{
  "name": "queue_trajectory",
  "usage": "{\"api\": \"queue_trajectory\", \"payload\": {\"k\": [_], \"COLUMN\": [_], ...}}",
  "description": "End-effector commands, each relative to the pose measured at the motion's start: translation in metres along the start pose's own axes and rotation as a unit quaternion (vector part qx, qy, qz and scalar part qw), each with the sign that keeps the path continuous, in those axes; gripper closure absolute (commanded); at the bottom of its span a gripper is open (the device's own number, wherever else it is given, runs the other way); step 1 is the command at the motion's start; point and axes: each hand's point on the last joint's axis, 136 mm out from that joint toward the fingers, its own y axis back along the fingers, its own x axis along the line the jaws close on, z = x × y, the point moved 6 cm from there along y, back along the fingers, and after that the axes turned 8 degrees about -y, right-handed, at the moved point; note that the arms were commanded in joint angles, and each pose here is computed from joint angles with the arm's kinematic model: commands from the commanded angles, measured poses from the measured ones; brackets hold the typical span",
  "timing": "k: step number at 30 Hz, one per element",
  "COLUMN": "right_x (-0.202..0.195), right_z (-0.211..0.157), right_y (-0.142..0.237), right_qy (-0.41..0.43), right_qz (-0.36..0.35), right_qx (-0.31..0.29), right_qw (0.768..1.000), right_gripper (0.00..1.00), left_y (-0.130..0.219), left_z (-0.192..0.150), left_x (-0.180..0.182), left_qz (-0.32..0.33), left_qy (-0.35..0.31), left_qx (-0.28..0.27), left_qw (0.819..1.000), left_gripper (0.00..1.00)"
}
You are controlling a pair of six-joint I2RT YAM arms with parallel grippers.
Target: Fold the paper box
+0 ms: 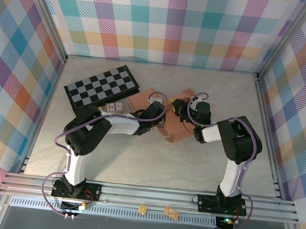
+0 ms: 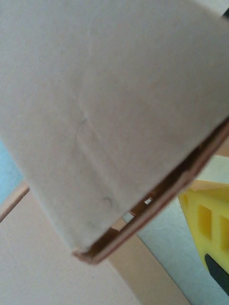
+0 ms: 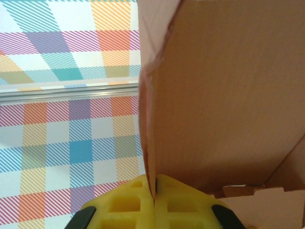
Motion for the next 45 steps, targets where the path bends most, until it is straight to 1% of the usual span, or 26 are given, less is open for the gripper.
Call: {"api": "queue_trajectory", "payload": {"k": [1,5,14,16,18,23,24,27,29,31,33,34,37,38,41,42,45], "right_x": [-0.015,-0.014,-0.017,-0.017,-0.015,-0.009,-0.007,-0.002,0.002,0.007,0.014,0.022,0.048,0.055,0.076,0.081,0.093], "right_z": [-0.014,-0.013,-0.011,-0.012,-0.011,-0.012,-0.013,-0.014,-0.014,-0.014,-0.014,-0.014,-0.015,-0.015,-0.016,-0.015,-0.008], "right_y": [-0.002,-0.003,-0.002,-0.002,-0.002,-0.002,-0.001,0.002,0.005,0.012,0.023,0.029,0.044,0.049,0.073,0.084,0.11], "right_qy": [-0.019,-0.025,-0.048,-0.054,-0.06,-0.073,-0.076,-0.078,-0.081,-0.087,-0.089,-0.084,-0.063,-0.057,-0.04,-0.035,-0.023], "right_qz": [-0.019,-0.018,-0.027,-0.028,-0.028,-0.035,-0.038,-0.05,-0.061,-0.078,-0.105,-0.113,-0.136,-0.15,-0.201,-0.216,-0.25], "right_qx": [0.023,0.02,0.002,-0.005,-0.013,-0.034,-0.039,-0.057,-0.067,-0.085,-0.108,-0.119,-0.137,-0.14,-0.168,-0.182,-0.207], "right_qw": [0.999,0.999,0.999,0.998,0.998,0.996,0.996,0.994,0.993,0.989,0.985,0.983,0.979,0.977,0.964,0.959,0.946], "right_gripper": [1.0,1.0,1.0,1.0,1.0,1.0,1.0,1.0,0.86,0.66,0.52,0.47,0.37,0.35,0.33,0.33,0.34], "left_y": [-0.004,-0.008,-0.017,-0.017,-0.018,-0.017,-0.016,-0.013,-0.009,-0.003,0.004,0.007,0.018,0.021,0.033,0.038,0.051], "left_z": [0.007,0.008,0.016,0.017,0.017,0.018,0.019,0.02,0.022,0.026,0.032,0.035,0.04,0.04,0.042,0.04,0.042], "left_x": [-0.004,-0.001,-0.007,-0.008,-0.008,-0.01,-0.01,-0.008,-0.006,-0.005,-0.006,-0.006,-0.008,-0.007,-0.002,0.003,0.009], "left_qz": [0.027,0.041,0.039,0.043,0.045,0.048,0.049,0.062,0.071,0.078,0.078,0.076,0.062,0.061,0.058,0.061,0.046], "left_qy": [0.007,0.018,0.023,0.021,0.019,0.012,0.011,0.002,0.0,-0.006,-0.013,-0.016,-0.017,-0.013,0.009,0.017,0.039], "left_qx": [-0.018,-0.027,-0.04,-0.04,-0.04,-0.037,-0.037,-0.037,-0.041,-0.042,-0.036,-0.029,-0.004,0.009,0.051,0.074,0.114], "left_qw": [0.999,0.999,0.998,0.998,0.998,0.998,0.998,0.997,0.997,0.996,0.996,0.997,0.998,0.998,0.997,0.995,0.992], "left_gripper": [0.67,0.71,0.8,0.85,0.92,0.96,1.0,1.0,1.0,1.0,1.0,1.0,1.0,1.0,1.0,1.0,1.0]}}
